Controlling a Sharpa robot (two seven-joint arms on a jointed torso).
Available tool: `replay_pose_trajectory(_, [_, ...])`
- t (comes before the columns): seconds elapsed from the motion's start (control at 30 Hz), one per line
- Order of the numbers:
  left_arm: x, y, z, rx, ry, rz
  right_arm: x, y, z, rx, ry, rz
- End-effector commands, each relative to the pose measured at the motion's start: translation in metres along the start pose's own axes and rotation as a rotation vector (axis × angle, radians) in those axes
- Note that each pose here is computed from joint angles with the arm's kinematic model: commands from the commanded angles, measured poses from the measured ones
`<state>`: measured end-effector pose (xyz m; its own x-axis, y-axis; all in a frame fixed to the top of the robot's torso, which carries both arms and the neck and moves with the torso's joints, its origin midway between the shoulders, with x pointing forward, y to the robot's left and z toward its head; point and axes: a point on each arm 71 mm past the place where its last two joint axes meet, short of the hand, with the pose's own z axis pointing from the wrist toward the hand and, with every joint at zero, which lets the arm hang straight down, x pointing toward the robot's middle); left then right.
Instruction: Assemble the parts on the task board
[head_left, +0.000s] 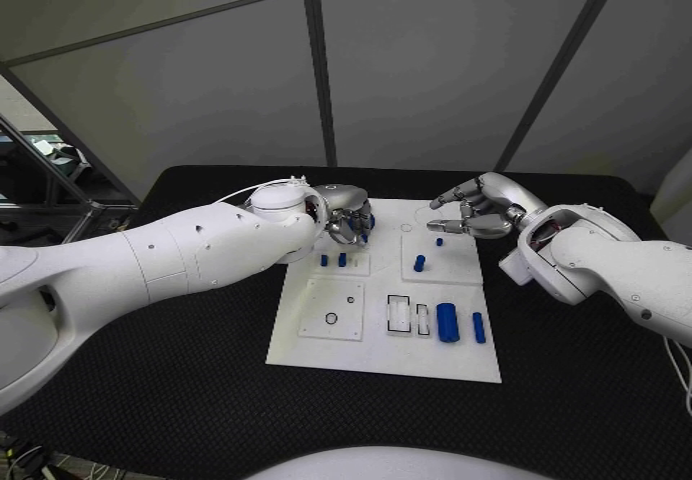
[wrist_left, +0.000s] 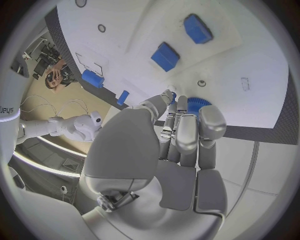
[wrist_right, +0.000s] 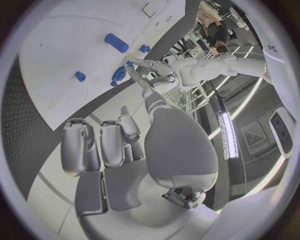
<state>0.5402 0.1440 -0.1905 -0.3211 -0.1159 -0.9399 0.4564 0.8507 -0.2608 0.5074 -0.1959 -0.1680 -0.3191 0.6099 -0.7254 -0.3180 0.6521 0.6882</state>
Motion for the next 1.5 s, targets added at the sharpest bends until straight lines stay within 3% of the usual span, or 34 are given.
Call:
replay_pose_trajectory(0.03, [-0.0086,-0.0034,-0.0027,0.026,-0.053,-0.031,-0.001,0.001,0.0,-0.012,0.001,-0.003])
replay_pose_trajectory(0.17, [-0.017,0.0004,-0.0094,0.022,-0.065,-0.048,-0.001,0.001,0.001,-0.011,0.001,-0.004])
replay_pose_trajectory(0.33, [-0.0205,0.0111,-0.0175,-0.004,-0.056,-0.053,-0.002,0.0,0.0,-0.009,0.001,-0.004])
replay_pose_trajectory(0.53, [-0.0207,0.0265,-0.0265,-0.049,-0.024,-0.05,-0.002,-0.001,0.0,-0.006,0.0,-0.005])
replay_pose_trajectory(0.8, [-0.016,0.039,-0.033,-0.086,0.008,-0.05,-0.003,-0.001,-0.001,-0.004,0.0,-0.005])
replay_pose_trajectory(1.0, [-0.0101,0.0408,-0.0338,-0.091,0.023,-0.054,-0.003,-0.001,-0.001,-0.005,0.001,-0.005])
replay_pose_trajectory(1.5, [-0.0053,0.0404,-0.0316,-0.1,0.046,-0.055,-0.002,-0.001,0.0,-0.005,0.002,-0.005])
